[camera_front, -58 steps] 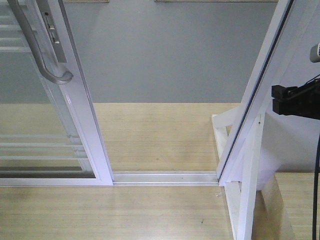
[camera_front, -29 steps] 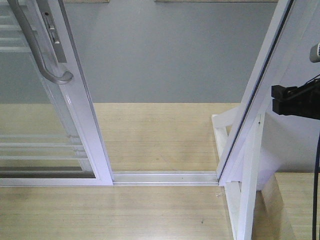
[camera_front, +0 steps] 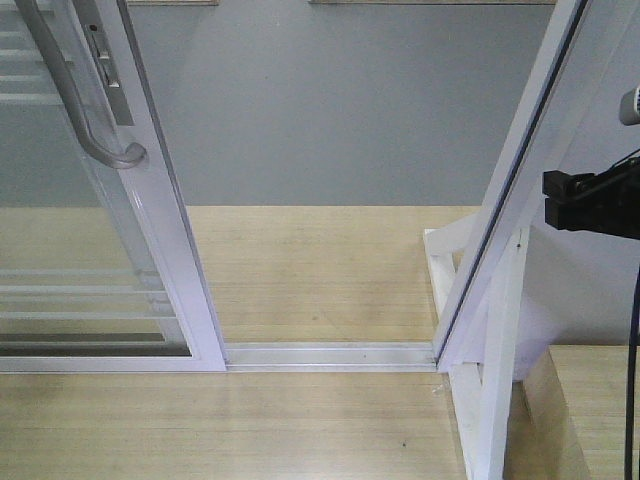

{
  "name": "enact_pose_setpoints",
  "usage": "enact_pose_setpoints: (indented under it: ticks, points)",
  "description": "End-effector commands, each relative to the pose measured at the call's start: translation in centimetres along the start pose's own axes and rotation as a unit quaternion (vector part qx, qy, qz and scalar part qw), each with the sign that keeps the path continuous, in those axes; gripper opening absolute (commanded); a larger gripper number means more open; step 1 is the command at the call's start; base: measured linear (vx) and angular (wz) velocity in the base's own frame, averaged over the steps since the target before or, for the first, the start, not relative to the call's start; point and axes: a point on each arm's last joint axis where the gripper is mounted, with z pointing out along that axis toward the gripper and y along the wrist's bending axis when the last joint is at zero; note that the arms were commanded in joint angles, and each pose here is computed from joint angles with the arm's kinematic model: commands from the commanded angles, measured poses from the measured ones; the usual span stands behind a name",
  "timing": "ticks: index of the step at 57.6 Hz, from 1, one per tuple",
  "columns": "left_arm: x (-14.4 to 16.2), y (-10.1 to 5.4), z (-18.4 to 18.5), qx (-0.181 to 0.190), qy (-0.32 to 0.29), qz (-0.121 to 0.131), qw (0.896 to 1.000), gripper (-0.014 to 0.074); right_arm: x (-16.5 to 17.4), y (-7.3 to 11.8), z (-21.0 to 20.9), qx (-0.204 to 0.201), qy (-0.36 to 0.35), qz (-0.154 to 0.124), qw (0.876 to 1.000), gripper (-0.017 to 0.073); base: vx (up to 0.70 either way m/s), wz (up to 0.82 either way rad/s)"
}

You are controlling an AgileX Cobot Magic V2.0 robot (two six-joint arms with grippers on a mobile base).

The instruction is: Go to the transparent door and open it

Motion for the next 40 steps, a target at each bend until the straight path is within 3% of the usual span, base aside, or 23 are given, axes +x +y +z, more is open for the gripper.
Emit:
enact_pose_setpoints:
  ticks: [1, 11, 27, 40]
  points:
    - [-1.0, -0.1, -0.3, 0.006, -0.026, -0.001, 1.000, 0.0129, -1.6, -0.2, -0.7, 0.001, -0.054, -0.007, 0.999, 0.0584, 0.00, 0.00]
    - [-0.2, -0.1, 0.0, 0.009, -0.029, -0.001, 1.000, 0.0100, -1.6, -0.2, -0.7, 0.001, -0.054, -0.007, 0.999, 0.0584, 0.00, 0.00]
    - [4.0, 0.4, 0.0, 0.027, -0.161, 0.013, 0.986, -0.0005, -1.6, -0.2, -0.7, 0.001, -0.054, -0.007, 0.999, 0.0584, 0.00, 0.00]
    - [8.0, 0.5, 2.1, 0.037, -0.202, 0.028, 0.978, -0.0008, -1.6, -0.2, -0.7, 0.001, -0.054, -0.007, 0.999, 0.0584, 0.00, 0.00]
